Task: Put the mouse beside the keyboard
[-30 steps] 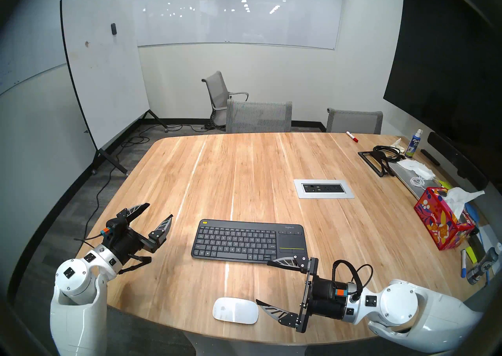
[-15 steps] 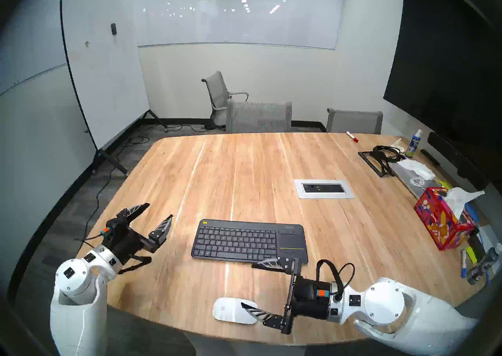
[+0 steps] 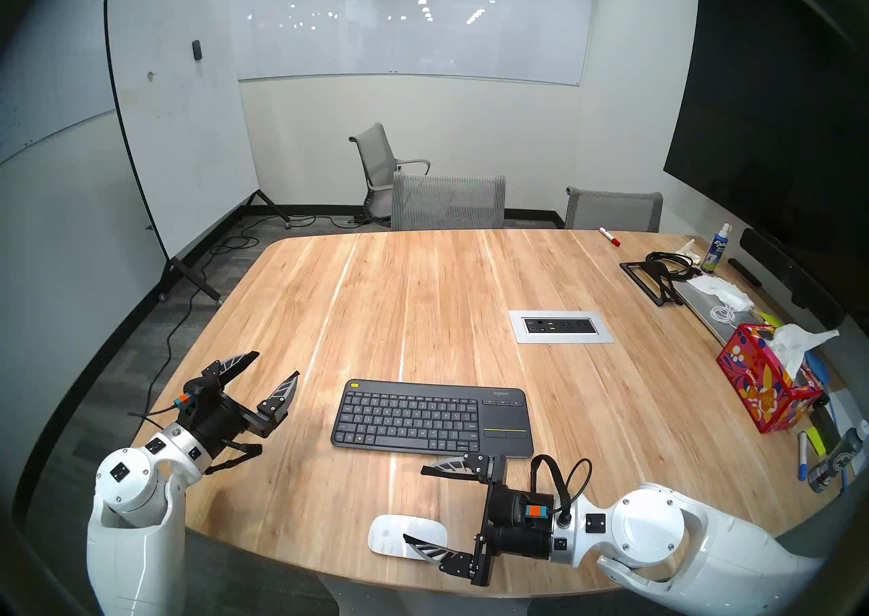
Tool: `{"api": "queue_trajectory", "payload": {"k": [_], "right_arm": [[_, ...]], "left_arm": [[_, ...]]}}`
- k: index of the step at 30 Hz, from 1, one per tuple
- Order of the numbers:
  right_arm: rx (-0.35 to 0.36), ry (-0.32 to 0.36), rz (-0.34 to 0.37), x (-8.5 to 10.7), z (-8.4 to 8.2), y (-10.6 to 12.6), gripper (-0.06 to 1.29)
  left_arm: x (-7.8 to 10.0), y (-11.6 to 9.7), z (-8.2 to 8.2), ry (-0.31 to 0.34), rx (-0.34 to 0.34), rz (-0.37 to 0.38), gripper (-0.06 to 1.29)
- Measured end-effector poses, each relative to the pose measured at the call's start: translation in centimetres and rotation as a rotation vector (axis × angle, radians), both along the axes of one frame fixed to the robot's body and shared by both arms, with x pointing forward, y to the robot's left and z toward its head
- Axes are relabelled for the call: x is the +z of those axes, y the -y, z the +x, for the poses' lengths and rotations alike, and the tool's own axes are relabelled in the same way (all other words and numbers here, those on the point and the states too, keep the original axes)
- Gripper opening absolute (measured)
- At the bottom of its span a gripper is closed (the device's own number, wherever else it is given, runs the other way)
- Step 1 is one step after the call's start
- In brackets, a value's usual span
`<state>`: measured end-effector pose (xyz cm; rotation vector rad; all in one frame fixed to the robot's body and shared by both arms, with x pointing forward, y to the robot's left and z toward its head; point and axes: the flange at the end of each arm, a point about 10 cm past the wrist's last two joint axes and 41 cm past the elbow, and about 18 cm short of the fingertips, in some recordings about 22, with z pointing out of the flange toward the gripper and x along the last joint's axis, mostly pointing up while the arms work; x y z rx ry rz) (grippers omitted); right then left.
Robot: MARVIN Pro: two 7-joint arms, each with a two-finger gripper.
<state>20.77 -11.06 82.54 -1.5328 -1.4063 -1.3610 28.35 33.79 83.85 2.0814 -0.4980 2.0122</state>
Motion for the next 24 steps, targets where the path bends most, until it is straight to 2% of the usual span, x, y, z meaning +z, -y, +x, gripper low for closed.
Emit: {"api": "queue_trajectory", "payload": {"k": [10,24], "right_arm": [[0.029,-0.028,-0.014,-0.8,-0.1,-0.9,1.20],[0.096,-0.028,-0.045,-1.1,0.2,-0.6,1.20]], "left_arm": [[0.0,0.0,0.0,0.000,0.000,0.001,1.25],[0.0,0.0,0.0,0.000,0.001,0.001,1.25]]}}
